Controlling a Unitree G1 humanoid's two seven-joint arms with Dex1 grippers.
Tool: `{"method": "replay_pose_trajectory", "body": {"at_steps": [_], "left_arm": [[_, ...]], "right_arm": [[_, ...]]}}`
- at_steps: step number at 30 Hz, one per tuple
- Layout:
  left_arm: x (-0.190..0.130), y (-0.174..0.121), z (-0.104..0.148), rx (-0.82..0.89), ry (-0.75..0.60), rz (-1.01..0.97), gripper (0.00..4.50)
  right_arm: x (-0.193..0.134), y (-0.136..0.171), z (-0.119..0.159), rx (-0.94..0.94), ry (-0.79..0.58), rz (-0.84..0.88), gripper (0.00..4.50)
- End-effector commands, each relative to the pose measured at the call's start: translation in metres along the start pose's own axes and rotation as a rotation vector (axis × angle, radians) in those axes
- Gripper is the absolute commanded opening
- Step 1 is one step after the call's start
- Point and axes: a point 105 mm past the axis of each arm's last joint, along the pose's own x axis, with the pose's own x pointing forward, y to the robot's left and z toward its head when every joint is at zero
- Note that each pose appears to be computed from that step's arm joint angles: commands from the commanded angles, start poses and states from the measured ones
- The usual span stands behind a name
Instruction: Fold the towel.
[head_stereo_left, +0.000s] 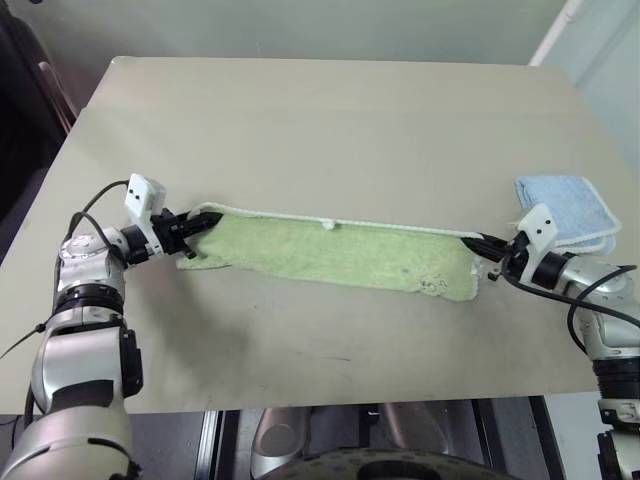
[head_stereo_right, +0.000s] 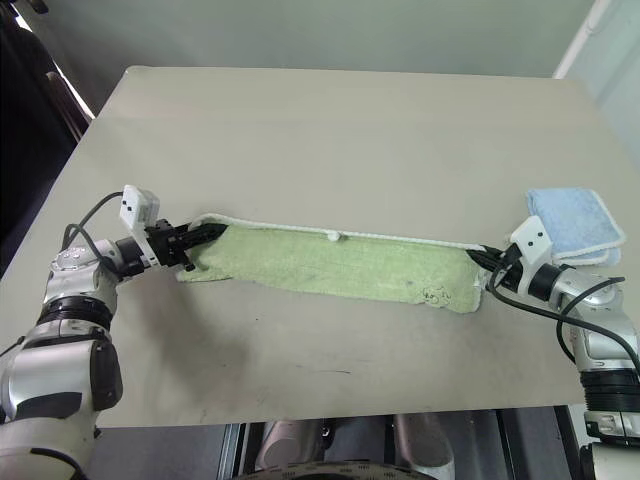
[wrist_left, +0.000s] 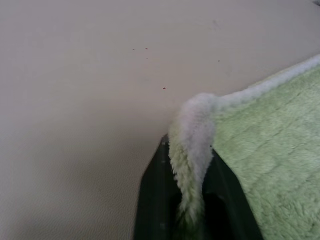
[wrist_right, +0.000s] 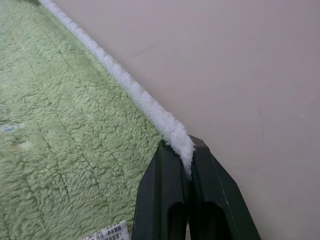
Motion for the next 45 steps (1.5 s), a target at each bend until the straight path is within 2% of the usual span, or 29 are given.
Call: {"method": "replay_pose_trajectory", "body": {"at_steps": [1,9,12,15,18,23,25,27,32,34,41,45], "left_arm": [[-0.007,0.007,0.011,-0.013,-0.033,0.027,1.67],[-0.018,0.011,0.018,-0.033,-0.056,0.035,4.49],[-0.024,0.018,0.023,-0.013,-0.081,0.086,4.50],[-0.031,0.028,0.037,0.035,-0.155,0.171,4.50],[-0.035,0.032,0.059,0.056,-0.259,0.202,4.50],[-0.033,0.022,0.076,0.062,-0.333,0.101,4.50],[-0.025,-0.002,0.081,0.071,-0.331,-0.076,4.50],[-0.017,-0.029,0.080,0.071,-0.304,-0.253,4.50],[-0.012,-0.085,0.063,0.101,-0.157,-0.514,4.50],[-0.010,-0.107,0.061,0.119,-0.142,-0.598,4.50],[0.004,-0.138,0.053,0.117,-0.142,-0.685,4.50],[0.009,-0.146,0.042,0.105,-0.134,-0.700,4.50]], "right_arm": [[-0.002,-0.011,0.014,-0.002,-0.055,-0.051,0.73],[-0.006,-0.008,0.029,-0.006,-0.125,-0.034,3.50],[-0.010,-0.010,0.040,0.012,-0.165,-0.038,4.47],[-0.024,-0.018,0.058,0.142,-0.247,-0.067,4.47],[-0.036,-0.011,0.065,0.319,-0.278,-0.025,4.47],[-0.043,0.011,0.064,0.502,-0.242,0.053,4.47],[-0.045,0.030,0.059,0.705,-0.242,0.127,4.47],[-0.045,0.052,0.046,0.865,-0.190,0.182,4.47],[-0.046,0.078,0.036,1.094,-0.150,0.197,4.47],[-0.047,0.092,0.031,1.176,-0.115,0.211,4.47],[-0.050,0.119,0.029,1.285,-0.095,0.285,4.47],[-0.048,0.136,0.013,1.320,0.008,0.249,4.47]]}}
